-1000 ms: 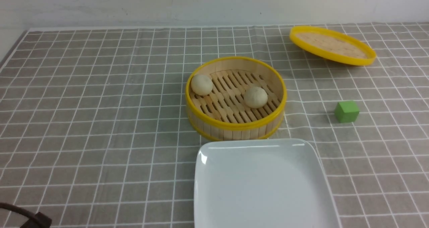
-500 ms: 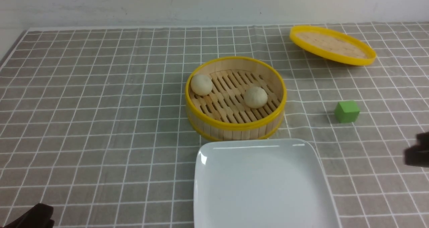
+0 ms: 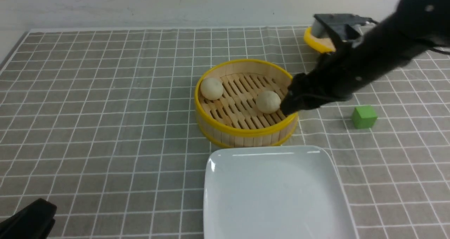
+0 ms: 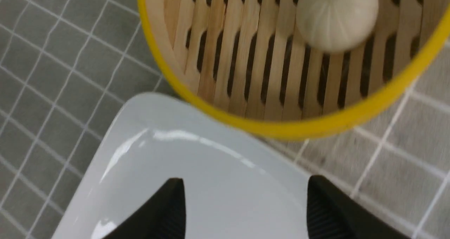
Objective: Put the steamed buns into the plate on the grey tablecloth.
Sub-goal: 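Reach toward a bun in the bamboo steamer with the right gripper, then move the steamed bun from the bamboo steamer onto the white plate with the right gripper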
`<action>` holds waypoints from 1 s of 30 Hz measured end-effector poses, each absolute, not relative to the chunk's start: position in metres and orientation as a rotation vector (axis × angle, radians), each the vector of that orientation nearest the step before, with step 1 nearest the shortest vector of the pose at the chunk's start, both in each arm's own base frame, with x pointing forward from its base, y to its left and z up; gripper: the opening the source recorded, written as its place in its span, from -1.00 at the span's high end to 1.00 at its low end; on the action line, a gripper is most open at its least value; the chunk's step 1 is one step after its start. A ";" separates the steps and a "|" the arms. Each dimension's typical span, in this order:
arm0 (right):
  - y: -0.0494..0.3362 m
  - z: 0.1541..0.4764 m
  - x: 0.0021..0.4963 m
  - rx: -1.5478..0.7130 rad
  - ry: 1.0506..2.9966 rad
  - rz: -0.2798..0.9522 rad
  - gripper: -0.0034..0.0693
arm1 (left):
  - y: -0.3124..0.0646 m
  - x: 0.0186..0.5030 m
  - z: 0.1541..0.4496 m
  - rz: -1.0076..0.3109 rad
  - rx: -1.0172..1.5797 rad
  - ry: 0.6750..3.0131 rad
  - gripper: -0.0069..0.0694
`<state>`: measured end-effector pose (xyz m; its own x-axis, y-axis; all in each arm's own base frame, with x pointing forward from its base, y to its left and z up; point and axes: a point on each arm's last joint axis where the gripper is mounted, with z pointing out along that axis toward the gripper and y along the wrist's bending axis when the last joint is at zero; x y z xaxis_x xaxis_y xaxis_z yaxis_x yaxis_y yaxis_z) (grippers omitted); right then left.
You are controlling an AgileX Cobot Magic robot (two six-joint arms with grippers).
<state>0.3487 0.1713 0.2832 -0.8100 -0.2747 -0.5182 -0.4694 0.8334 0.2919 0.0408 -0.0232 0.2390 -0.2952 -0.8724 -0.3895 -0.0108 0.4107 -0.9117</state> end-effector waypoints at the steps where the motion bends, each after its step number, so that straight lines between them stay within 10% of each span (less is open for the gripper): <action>1: 0.174 0.282 0.352 -0.559 2.546 0.561 -0.35 | -0.024 0.041 0.240 -1.046 -0.783 1.658 0.19; 14: 0.212 0.221 0.424 -0.655 2.518 0.331 -0.26 | -0.030 0.069 0.217 -0.832 -0.766 2.163 0.19; 24: 0.208 0.213 0.430 -0.601 2.524 0.252 0.81 | -0.033 0.070 0.210 -0.826 -0.782 2.281 0.19; 30: 0.196 0.272 0.401 -0.627 2.552 0.266 0.86 | -0.033 0.069 0.209 -0.826 -0.778 2.293 0.19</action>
<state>0.4012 0.1965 0.2718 -0.7718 -0.3823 -0.5082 -0.4789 0.8752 0.0689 0.0689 -0.0332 0.2090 -0.6652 -0.6777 -0.3134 -0.3224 0.6393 -0.6981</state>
